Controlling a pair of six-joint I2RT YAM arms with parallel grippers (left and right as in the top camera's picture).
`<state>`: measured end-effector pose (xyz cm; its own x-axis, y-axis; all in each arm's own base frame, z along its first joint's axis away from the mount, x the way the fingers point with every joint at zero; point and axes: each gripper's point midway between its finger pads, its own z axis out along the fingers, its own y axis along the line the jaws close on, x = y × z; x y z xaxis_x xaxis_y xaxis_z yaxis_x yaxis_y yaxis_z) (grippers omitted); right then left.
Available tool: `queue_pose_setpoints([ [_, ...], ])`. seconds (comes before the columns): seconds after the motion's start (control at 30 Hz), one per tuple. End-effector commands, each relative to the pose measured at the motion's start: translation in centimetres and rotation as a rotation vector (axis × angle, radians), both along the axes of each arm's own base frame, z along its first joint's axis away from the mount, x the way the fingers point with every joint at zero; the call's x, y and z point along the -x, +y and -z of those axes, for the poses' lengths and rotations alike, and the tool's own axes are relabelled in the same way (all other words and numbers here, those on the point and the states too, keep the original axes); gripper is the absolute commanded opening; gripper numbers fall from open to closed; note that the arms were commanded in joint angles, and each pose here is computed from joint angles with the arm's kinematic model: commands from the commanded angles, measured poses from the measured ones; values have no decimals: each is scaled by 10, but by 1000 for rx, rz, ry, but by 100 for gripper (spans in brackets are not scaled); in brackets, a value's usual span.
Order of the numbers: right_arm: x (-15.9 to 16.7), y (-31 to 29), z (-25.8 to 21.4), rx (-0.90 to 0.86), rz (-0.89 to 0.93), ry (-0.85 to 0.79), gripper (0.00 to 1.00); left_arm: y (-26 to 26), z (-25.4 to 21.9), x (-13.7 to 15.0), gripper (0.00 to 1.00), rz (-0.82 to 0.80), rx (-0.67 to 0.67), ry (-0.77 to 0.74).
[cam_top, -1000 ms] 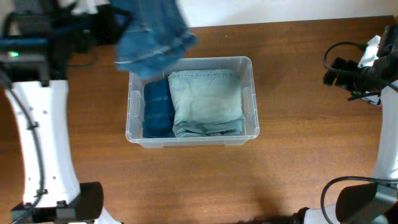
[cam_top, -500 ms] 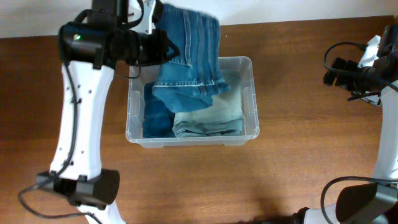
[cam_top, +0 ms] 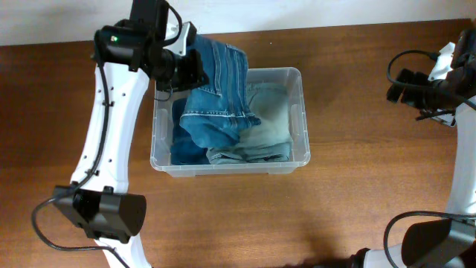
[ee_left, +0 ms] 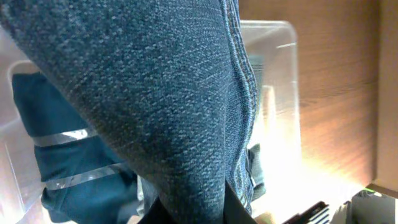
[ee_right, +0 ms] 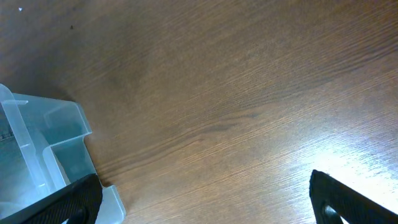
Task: Pack container
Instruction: 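Lower the dark-blue jeans into the bin's left side with the left gripper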
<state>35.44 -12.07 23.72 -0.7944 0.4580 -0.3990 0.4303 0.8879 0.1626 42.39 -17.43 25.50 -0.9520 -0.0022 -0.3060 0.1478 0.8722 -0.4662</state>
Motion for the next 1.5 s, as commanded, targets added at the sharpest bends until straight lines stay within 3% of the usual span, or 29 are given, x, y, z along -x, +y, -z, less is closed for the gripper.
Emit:
queue_pose_setpoints([
  [0.0, 1, -1, -5, 6, 2, -12, 98, 5, 3, 3, 1, -14, -1, 7],
  [0.37, 1, -1, -5, 7, 2, -12, 98, 23, 58, 17, 1, -40, -103, 141],
  [0.63, 1, -1, -5, 7, 2, -12, 99, 27, 65, 27, 1, -40, -131, 184],
  [0.87, 0, -1, -5, 6, 2, -12, 99, 59, 75, 38, 0, -80, -309, 222],
  [1.1, 1, -1, -5, 7, 2, -11, 99, 68, 80, 44, 0, -12, -378, 223],
  [1.33, 1, -1, -5, 7, 2, -12, 99, 96, 84, 51, 1, -34, -531, 244],
  [1.4, 1, -1, -5, 7, 2, -12, 99, 96, 84, 52, 13, -33, -533, 250],
  [1.47, 1, -1, -5, 7, 2, -12, 99, 96, 84, 52, 66, -33, -533, 250],
])
